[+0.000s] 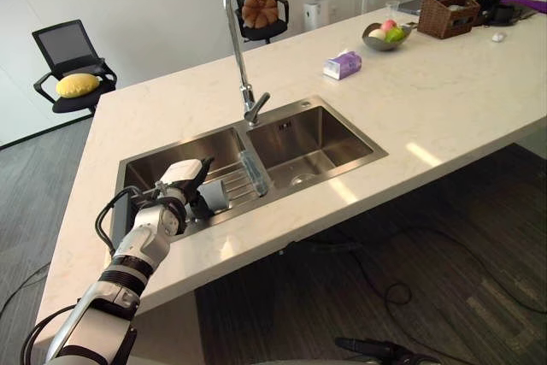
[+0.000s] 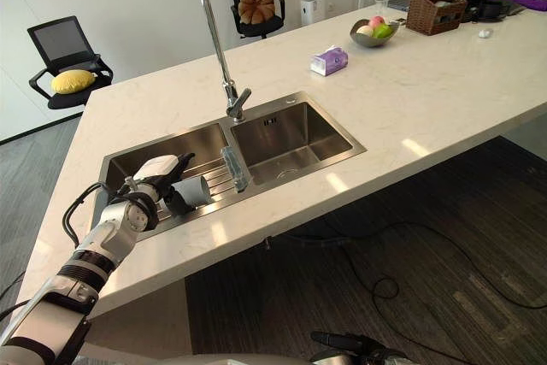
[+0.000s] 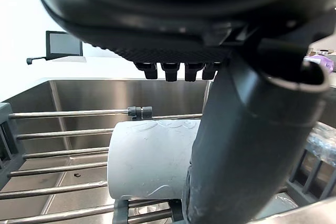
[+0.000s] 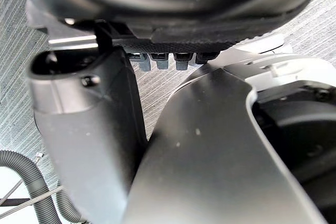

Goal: Walk over to the sink, pick up the cup, carry it to the dishwasher, place the cup inside the dishwasher, then close the dishwasher door

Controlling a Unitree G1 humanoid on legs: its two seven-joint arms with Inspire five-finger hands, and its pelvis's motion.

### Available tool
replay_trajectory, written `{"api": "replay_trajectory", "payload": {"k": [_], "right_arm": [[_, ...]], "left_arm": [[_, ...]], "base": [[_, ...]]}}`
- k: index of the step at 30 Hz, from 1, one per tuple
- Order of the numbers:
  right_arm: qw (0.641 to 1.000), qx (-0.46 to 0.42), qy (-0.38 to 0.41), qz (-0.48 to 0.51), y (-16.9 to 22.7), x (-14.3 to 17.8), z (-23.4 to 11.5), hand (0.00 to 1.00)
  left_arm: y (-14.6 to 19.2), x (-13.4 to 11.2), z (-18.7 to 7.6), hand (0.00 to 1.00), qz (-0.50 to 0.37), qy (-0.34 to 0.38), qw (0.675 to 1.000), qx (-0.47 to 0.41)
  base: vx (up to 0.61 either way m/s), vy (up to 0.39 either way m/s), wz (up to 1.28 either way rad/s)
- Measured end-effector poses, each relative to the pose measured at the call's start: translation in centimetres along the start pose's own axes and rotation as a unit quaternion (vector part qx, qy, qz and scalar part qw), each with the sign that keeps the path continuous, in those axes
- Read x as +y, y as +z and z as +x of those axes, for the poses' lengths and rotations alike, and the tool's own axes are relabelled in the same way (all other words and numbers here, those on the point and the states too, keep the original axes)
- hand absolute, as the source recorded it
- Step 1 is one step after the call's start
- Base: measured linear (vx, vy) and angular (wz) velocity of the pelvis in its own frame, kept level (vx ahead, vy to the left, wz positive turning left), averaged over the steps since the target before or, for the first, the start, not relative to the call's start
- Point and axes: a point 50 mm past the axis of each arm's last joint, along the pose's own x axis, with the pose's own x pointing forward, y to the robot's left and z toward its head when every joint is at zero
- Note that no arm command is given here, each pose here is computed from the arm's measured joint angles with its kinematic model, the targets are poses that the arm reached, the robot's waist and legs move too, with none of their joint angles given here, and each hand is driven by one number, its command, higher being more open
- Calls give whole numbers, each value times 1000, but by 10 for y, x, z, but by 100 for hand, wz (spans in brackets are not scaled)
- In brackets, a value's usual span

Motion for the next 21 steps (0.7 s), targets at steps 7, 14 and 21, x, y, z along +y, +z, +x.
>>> {"api": "replay_trajectory", "payload": {"k": [7,14,21], "right_arm": [[1000,-4,-10,-21,9,-4,-2,100],[999,5,-17,-38,17,-5,-4,100],[998,22,-20,-48,21,-4,-5,100]], "left_arm": [[-2,-6,1,100,0,-8,999,38],[-9,-16,0,100,-21,-39,994,97],[-17,-16,5,0,-48,-97,982,155]], "base": [[-16,-32,-4],[3,-42,-7],[-14,-50,-4]]}}
